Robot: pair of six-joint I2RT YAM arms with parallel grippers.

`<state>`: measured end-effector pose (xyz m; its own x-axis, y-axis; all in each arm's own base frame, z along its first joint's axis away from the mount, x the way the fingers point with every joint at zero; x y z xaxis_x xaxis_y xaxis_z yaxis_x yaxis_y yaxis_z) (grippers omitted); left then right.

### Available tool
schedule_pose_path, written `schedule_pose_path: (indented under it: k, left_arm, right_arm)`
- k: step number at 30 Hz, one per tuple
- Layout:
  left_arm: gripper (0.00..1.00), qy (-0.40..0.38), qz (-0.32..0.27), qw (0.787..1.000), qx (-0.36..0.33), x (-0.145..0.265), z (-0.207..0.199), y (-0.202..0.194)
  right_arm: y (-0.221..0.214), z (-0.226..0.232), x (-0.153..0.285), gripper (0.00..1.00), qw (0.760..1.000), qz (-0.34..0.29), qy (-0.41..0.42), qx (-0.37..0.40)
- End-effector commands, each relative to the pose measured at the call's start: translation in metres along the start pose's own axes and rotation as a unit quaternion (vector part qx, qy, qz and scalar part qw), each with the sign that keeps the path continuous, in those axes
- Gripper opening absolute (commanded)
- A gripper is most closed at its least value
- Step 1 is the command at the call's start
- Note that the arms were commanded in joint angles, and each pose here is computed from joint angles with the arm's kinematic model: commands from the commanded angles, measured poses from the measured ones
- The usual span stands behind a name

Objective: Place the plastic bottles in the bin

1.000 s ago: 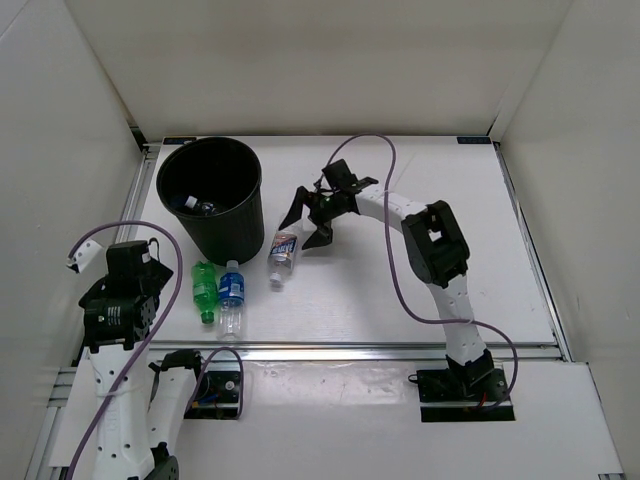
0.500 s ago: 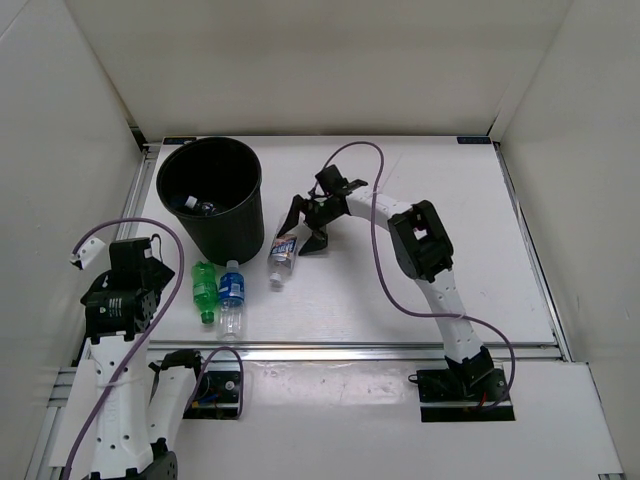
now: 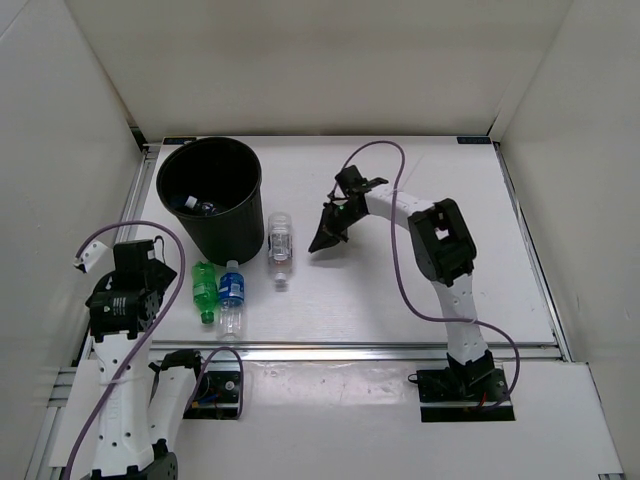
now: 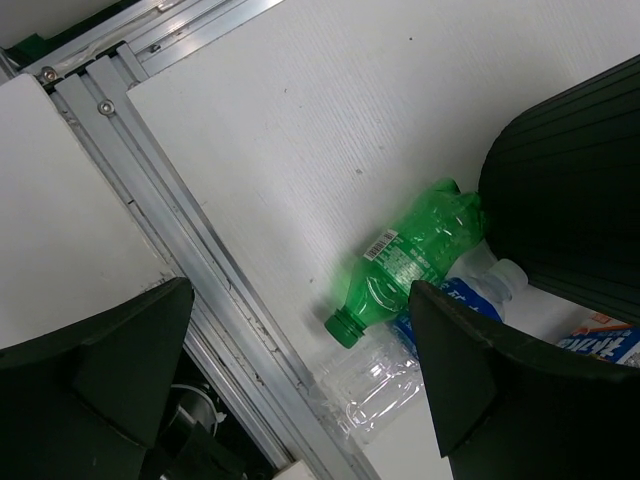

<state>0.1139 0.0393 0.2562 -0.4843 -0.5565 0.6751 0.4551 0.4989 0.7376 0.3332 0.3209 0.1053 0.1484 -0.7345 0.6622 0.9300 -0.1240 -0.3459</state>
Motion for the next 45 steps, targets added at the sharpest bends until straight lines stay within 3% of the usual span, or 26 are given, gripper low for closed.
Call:
schedule_pose_path:
  k: [1,5,8,10,21,28,37,45]
  left_arm:
    - [1.0,-0.018,-0.006,1.0,0.016,-0.005,-0.008,0.001]
    - [1.0,-0.023,0.0,1.0,0.015,-0.01,-0.013,-0.002]
    - [1.0,-0.027,0.002,1.0,0.015,-0.011,-0.015,-0.001]
    - [1.0,-0.027,0.001,1.0,0.01,-0.011,-0.015,-0.001]
    - [1.0,-0.024,0.006,1.0,-0.005,-0.005,-0.01,0.0]
    - [1.0,-0.015,0.01,1.0,-0.014,-0.001,-0.005,0.0]
    - [1.0,-0.015,0.011,1.0,-0.015,0.003,-0.002,-0.001]
    - [1.0,-0.026,0.014,0.999,-0.013,0.01,0.006,-0.011]
  right_arm:
    - [-0.017,0.017,0.044,0.06,0.997,-0.05,0.002,0.063]
    - [-0.026,0.018,0.054,0.06,0.995,-0.055,-0.002,0.078]
    - [-0.03,0.03,0.053,0.73,0.992,-0.061,0.004,0.112]
    - [-0.022,0.03,0.045,1.0,0.99,-0.07,-0.008,0.125]
    - [-0.013,0.051,-0.013,1.0,0.981,-0.058,-0.041,0.18]
    - [-0.02,0.061,-0.029,1.0,0.967,-0.115,-0.077,0.214]
    - [-0.024,0.068,-0.049,1.0,0.963,-0.163,-0.088,0.195]
    - [-0.012,0.046,-0.065,1.0,0.965,-0.182,-0.126,0.141]
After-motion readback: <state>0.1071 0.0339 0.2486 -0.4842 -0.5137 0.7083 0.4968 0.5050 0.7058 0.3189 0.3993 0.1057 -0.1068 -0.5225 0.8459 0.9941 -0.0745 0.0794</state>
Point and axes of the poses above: each gripper's point midway between its finger pads, its own x axis back along the fingers, its own z axis along the line the jaws close on, y = z × x, the point moved 7 cm from there along x, back along the fingers, and after that the axes turned 12 degrees about -x, right-handed, at the moved point
